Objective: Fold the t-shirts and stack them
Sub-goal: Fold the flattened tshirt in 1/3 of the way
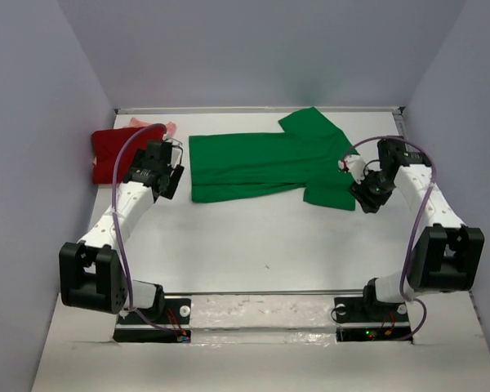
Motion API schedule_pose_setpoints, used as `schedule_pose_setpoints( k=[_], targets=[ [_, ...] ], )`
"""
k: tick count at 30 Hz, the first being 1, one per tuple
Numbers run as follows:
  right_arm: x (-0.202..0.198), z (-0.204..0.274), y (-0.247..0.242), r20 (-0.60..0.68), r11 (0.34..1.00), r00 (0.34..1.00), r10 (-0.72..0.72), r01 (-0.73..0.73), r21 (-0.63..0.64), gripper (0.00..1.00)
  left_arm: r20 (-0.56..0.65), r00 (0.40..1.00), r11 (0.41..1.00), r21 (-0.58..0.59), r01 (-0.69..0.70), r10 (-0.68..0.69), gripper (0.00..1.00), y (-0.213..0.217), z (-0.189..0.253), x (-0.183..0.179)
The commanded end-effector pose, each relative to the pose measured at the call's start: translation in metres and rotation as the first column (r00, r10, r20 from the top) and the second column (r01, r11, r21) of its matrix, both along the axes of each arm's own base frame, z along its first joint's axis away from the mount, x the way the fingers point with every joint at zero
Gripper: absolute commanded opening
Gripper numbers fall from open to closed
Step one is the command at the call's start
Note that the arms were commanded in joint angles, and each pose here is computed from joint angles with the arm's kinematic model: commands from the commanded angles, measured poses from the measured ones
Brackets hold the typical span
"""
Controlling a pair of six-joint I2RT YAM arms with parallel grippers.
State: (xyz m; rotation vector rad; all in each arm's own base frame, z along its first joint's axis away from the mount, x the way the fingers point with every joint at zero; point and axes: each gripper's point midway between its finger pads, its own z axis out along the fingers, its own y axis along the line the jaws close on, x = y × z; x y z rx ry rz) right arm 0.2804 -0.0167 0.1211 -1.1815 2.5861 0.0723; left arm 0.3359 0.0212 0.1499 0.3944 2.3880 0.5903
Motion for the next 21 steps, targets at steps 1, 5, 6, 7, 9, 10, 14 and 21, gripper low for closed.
schedule_pose_setpoints(
  k=[1, 5, 6, 7, 9, 10, 14, 21],
  targets=[
    [0.02, -0.006, -0.006, 0.15, 0.963, 0.957, 0.248, -0.227, -0.148, 0.52, 0.069, 0.997, 0.997, -0.07, -0.013, 0.018, 0.99, 0.008, 0.012, 0.007],
    [0.032, -0.023, -0.004, 0.167, 0.952, 0.942, 0.29, -0.266, -0.151, 0.51, 0.06, 0.997, 0.989, -0.141, -0.047, 0.056, 0.99, 0.021, 0.008, 0.009],
    [0.035, -0.028, 0.001, 0.167, 0.955, 0.943, 0.289, -0.271, -0.125, 0.51, 0.066, 0.995, 0.985, -0.161, -0.06, 0.071, 0.99, 0.026, 0.009, 0.01],
    [0.037, -0.027, 0.003, 0.176, 0.956, 0.941, 0.288, -0.271, -0.113, 0.51, 0.067, 0.995, 0.985, -0.163, -0.062, 0.073, 0.99, 0.026, 0.008, 0.01],
    [0.04, -0.038, 0.009, 0.163, 0.955, 0.942, 0.292, -0.28, -0.094, 0.51, 0.061, 0.994, 0.982, -0.176, -0.074, 0.086, 0.99, 0.03, 0.007, 0.009],
    [0.041, -0.043, 0.01, 0.158, 0.956, 0.943, 0.292, -0.281, -0.088, 0.5, 0.056, 0.994, 0.982, -0.174, -0.078, 0.089, 0.99, 0.031, 0.006, 0.009],
    [0.053, -0.06, 0.019, 0.155, 0.956, 0.944, 0.292, -0.285, -0.067, 0.5, 0.05, 0.991, 0.978, -0.178, -0.112, 0.122, 0.99, 0.042, 0.002, 0.004],
    [0.046, -0.075, 0.044, 0.049, 0.949, 0.947, 0.316, -0.316, -0.014, 0.49, 0.039, 0.99, 0.977, -0.174, -0.125, 0.133, 0.99, 0.044, 0.003, 0.004]
  ],
)
